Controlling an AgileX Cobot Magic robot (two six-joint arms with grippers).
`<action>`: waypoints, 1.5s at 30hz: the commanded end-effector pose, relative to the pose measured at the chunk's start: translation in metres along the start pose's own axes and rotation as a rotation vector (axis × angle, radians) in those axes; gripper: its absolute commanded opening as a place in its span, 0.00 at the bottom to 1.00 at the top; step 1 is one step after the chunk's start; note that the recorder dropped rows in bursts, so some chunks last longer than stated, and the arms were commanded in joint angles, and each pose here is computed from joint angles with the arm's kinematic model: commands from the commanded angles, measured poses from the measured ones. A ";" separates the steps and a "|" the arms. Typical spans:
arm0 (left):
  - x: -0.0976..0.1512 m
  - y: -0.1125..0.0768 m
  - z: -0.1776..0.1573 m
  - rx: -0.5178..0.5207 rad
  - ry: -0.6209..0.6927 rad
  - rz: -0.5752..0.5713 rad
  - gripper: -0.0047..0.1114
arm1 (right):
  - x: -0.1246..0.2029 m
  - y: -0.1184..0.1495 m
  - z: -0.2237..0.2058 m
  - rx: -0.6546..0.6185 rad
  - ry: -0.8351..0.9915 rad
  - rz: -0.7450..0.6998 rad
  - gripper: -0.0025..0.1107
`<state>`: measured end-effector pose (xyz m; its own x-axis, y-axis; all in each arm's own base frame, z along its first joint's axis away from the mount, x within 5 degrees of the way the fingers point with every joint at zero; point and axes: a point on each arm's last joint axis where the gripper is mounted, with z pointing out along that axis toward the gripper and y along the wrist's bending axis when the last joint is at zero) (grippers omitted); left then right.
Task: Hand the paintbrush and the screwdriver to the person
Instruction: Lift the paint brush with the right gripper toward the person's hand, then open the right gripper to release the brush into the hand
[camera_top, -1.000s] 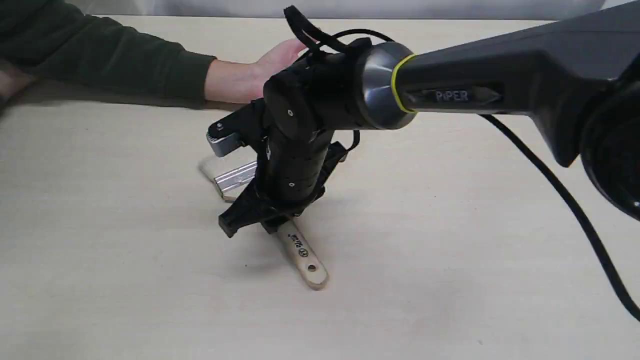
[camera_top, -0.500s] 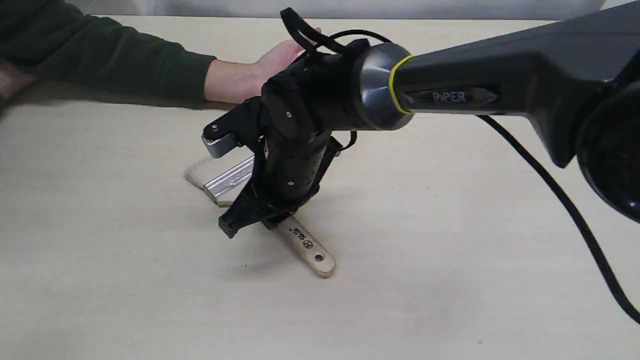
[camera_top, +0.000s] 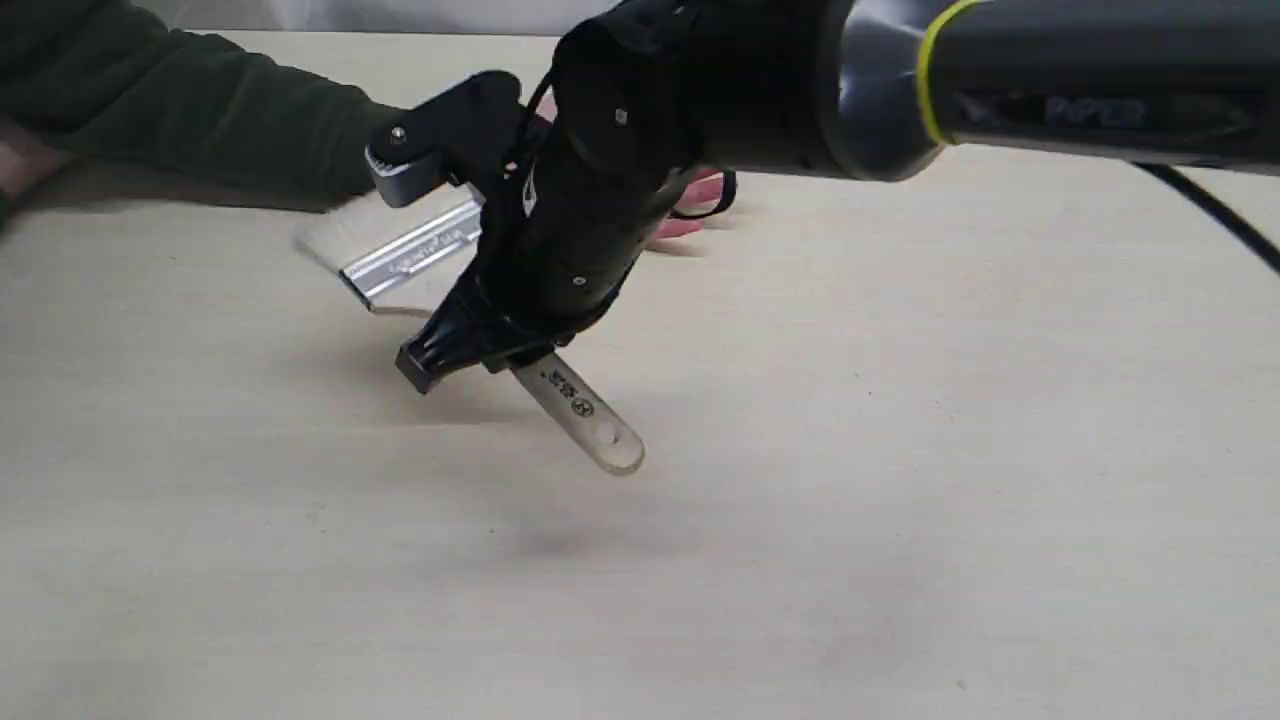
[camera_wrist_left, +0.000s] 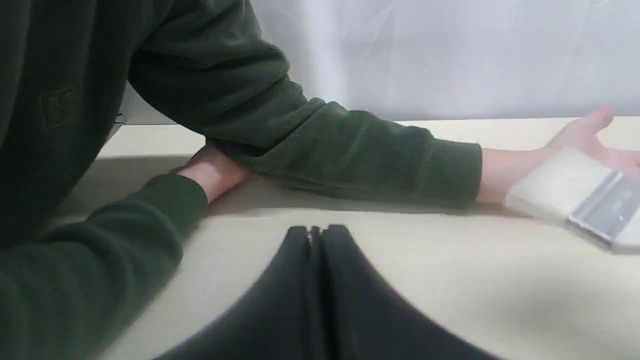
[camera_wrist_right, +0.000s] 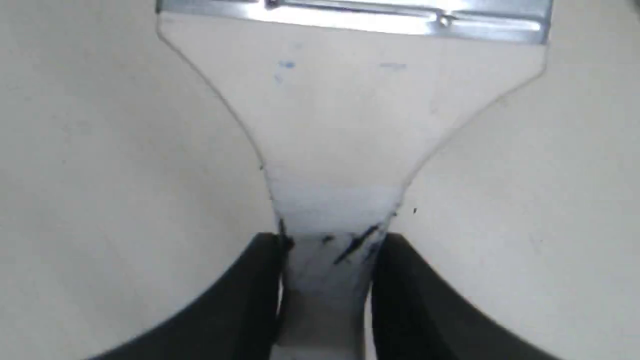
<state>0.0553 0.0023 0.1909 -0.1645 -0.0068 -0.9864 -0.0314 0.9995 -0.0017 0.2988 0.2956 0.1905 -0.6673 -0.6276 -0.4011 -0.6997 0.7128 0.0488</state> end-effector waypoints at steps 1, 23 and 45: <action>0.000 0.000 0.000 0.002 -0.004 -0.002 0.04 | -0.010 -0.006 -0.026 0.048 -0.109 -0.030 0.06; 0.000 0.000 0.000 0.003 -0.001 -0.005 0.04 | -0.065 -0.133 -0.021 0.237 -0.231 0.188 0.06; 0.000 0.000 0.000 0.003 -0.004 -0.003 0.04 | -0.064 -0.176 0.039 0.256 -0.112 0.301 0.52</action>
<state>0.0553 0.0023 0.1909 -0.1645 -0.0068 -0.9864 -0.0314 0.9995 -0.0017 0.4746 0.2264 0.1652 -0.7867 -0.3560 -0.5043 -0.3899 0.9199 -0.0412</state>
